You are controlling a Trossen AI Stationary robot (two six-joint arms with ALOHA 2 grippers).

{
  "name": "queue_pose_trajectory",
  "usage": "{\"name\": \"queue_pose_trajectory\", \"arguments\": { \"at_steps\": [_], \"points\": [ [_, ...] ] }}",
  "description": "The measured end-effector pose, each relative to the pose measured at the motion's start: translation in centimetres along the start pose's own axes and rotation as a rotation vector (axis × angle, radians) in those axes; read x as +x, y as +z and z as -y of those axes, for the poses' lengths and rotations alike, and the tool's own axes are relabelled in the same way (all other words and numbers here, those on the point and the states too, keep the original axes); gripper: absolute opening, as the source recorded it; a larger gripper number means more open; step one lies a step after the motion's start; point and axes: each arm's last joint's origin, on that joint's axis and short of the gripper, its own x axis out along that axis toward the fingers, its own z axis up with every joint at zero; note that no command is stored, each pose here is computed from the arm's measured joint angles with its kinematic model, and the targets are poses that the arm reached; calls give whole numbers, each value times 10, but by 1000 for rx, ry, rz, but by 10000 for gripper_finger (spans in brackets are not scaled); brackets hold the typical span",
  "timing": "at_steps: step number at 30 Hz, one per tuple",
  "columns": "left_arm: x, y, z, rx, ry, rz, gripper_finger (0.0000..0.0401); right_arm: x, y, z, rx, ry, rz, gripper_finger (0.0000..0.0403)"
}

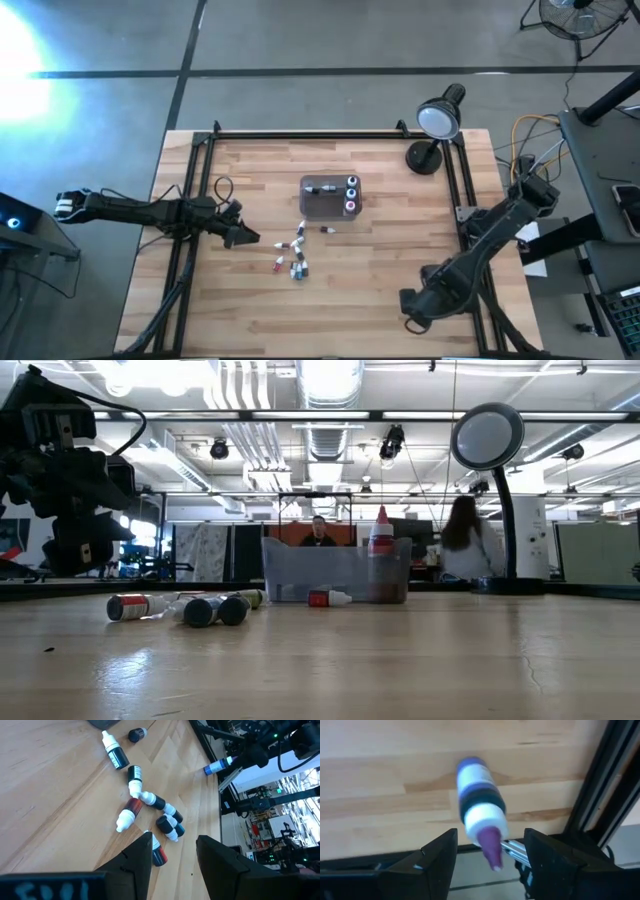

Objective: Pick & Place food coloring
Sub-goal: Put the large violet food coloring bottle into the bin

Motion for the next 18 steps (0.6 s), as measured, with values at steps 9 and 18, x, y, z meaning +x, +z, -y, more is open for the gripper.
{"name": "queue_pose_trajectory", "arguments": {
  "at_steps": [9, 18],
  "points": [
    [0, 0, 0, 0, 0, 0, 131, 4, 0, -2, -11, 17, -22, 188],
    [0, 0, 0, 0, 0, 0, 131, 7, 3, -1, -10, 9, -14, 164]
  ]
}}
